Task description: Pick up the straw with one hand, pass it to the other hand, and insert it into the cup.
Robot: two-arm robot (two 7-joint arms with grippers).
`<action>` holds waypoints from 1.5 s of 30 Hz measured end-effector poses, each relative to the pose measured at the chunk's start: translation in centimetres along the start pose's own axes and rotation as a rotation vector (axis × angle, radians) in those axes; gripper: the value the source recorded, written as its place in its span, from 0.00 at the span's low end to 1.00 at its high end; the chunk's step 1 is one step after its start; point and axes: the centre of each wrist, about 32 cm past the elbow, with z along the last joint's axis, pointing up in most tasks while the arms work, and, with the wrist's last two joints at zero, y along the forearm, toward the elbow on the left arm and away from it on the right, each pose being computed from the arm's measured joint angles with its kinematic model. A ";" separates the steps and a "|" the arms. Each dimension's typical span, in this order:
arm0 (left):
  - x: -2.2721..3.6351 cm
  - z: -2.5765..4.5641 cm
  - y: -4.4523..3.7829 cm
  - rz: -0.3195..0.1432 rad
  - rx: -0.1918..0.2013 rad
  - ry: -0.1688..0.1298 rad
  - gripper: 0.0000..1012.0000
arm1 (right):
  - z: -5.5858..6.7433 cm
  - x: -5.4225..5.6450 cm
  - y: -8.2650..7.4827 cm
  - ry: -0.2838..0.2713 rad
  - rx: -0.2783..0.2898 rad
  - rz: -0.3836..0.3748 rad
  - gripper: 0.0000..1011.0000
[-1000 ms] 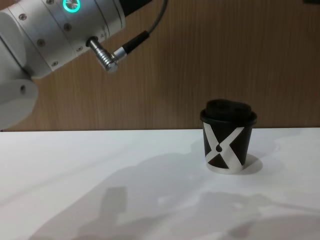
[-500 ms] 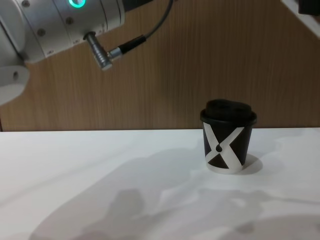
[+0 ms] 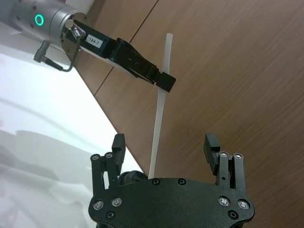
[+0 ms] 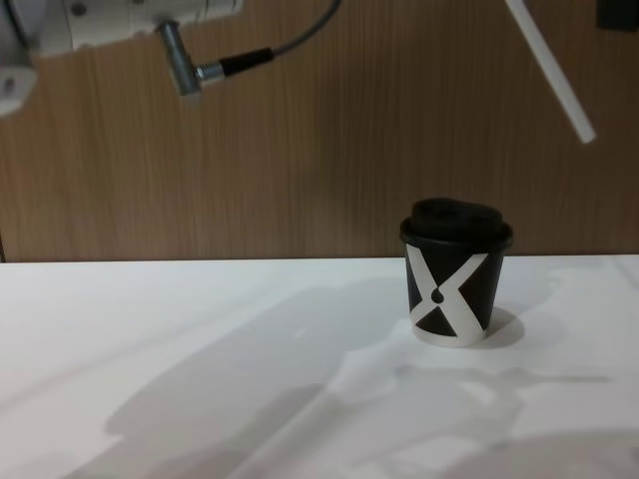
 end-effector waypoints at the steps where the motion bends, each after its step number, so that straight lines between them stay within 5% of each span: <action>1: -0.07 0.36 -0.08 0.007 0.014 -0.024 0.01 | 0.0 0.0 0.0 0.000 0.000 0.000 0.99; 13: -0.59 3.83 -1.13 0.054 0.154 -0.196 0.01 | 0.0 0.0 0.0 0.000 0.000 0.000 0.99; 20: -0.60 5.62 -2.13 0.083 0.238 -0.262 0.01 | 0.0 0.0 0.0 0.000 0.000 0.000 0.99; 29: -0.36 6.61 -3.04 0.105 0.297 -0.301 0.01 | 0.0 0.0 0.0 0.000 0.000 0.000 0.99; 45: 0.34 6.14 -4.07 0.113 0.347 -0.298 0.01 | 0.0 0.0 0.0 0.000 0.000 0.000 0.99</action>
